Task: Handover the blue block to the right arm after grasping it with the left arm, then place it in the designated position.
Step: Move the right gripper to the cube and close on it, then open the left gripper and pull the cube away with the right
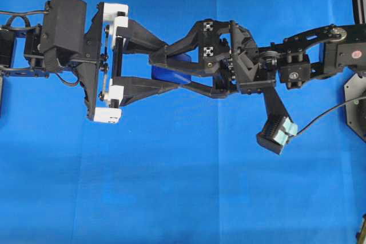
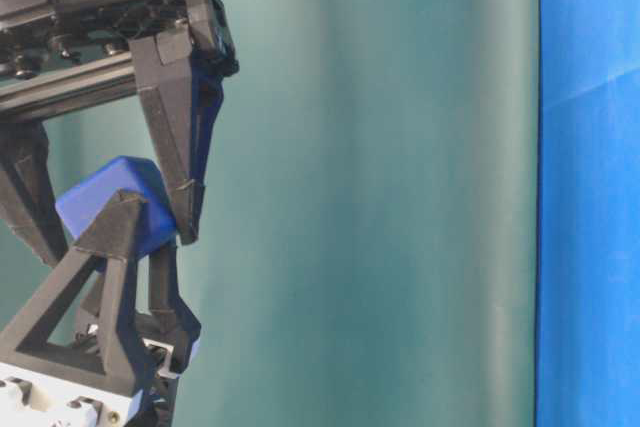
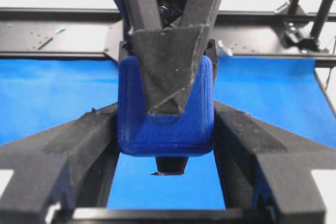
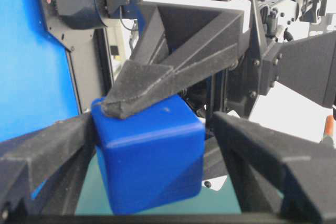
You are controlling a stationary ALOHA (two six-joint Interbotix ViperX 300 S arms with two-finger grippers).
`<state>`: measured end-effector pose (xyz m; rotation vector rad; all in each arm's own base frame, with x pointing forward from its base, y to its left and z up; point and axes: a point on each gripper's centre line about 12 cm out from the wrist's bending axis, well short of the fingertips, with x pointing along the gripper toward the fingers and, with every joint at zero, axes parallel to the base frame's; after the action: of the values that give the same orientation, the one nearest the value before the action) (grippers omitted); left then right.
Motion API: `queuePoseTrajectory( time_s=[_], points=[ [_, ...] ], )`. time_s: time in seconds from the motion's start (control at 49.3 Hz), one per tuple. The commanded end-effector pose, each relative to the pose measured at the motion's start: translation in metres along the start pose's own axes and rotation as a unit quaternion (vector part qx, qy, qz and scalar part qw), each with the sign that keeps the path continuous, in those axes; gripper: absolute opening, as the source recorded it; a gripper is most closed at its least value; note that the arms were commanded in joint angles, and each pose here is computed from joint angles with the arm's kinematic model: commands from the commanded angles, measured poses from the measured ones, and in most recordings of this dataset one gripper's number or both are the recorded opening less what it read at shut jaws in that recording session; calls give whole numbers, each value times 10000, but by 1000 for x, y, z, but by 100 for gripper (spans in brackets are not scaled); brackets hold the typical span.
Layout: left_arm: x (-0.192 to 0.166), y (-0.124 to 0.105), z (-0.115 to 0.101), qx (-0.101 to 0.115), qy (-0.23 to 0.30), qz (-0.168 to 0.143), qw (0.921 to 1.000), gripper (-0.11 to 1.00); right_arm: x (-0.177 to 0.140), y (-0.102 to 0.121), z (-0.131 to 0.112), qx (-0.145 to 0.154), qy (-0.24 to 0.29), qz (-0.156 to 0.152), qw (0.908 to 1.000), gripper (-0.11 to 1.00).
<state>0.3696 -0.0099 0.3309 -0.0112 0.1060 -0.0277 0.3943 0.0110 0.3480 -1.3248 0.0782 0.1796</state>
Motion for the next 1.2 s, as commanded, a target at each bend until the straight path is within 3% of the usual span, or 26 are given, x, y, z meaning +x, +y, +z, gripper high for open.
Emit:
queuePoseTrajectory(
  time_s=[0.0,0.061,0.183,0.223,1.075,1.176],
  points=[
    [-3,-2,10,-13,-145,-24,9999,46,-4,-18,2,-15,16,-215,9998,91],
    [-3,-1,9,-21,-138,-15,9999,46,-4,-18,-1,-12,116,-178,9998,85],
    [-3,-2,8,-13,-107,-23,9999,46,-6,-21,-2,23,199,-193,9996,53],
    [-3,-1,9,-21,-107,-14,9999,46,-6,-23,-2,54,208,-216,9995,47],
    [-3,-3,7,12,-53,-37,10000,47,-9,-23,-3,69,273,-205,9994,47],
    [-3,-3,8,-3,-68,-45,10000,72,-9,-23,-3,70,280,-207,9994,47]
  ],
)
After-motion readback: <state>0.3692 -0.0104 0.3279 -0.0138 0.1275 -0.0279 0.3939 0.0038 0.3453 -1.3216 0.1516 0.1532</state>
